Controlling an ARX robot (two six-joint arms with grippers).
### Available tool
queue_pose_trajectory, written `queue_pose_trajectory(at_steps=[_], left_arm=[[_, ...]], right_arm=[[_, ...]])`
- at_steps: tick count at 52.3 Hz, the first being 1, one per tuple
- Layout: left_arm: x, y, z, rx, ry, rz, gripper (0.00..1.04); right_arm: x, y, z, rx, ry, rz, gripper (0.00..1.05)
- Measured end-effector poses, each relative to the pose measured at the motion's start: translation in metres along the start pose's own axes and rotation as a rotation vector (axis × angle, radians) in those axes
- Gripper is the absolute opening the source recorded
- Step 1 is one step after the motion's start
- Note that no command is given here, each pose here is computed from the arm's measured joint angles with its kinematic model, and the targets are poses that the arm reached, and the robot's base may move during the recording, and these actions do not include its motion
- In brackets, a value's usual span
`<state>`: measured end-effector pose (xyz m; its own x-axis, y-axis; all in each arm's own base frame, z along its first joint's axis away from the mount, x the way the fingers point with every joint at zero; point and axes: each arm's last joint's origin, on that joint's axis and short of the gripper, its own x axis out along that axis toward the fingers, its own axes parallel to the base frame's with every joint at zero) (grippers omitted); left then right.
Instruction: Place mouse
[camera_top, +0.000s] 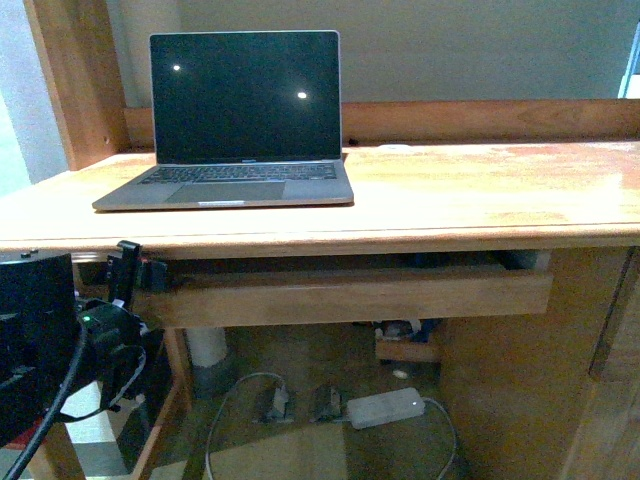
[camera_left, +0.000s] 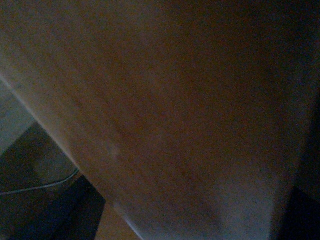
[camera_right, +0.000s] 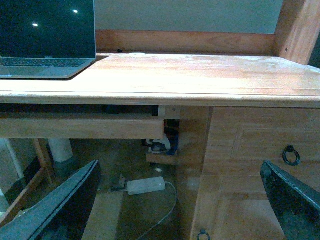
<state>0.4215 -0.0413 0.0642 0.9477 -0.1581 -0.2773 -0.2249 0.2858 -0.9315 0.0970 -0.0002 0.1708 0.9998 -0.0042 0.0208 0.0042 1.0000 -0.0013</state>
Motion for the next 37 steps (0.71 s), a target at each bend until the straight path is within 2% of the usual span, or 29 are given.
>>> queue_pose_trajectory(at_steps=[3,10,22,37], left_arm=[[-0.001,-0.005,0.000,-0.005,-0.009,0.011,0.68],[-0.006,-0.009,0.001,-0.051,-0.026,0.042,0.59],[-0.026,-0.010,0.001,-0.079,-0.042,0.103,0.57],[-0.089,-0.007,-0.018,-0.067,0.006,0.100,0.56]], right_arm=[[0.000,0.000,0.000,0.000,0.000,0.000,0.98],[0.000,0.000,0.000,0.000,0.000,0.000,0.98],[0.000,0.000,0.000,0.000,0.000,0.000,0.98],[0.000,0.000,0.000,0.000,0.000,0.000,0.98]])
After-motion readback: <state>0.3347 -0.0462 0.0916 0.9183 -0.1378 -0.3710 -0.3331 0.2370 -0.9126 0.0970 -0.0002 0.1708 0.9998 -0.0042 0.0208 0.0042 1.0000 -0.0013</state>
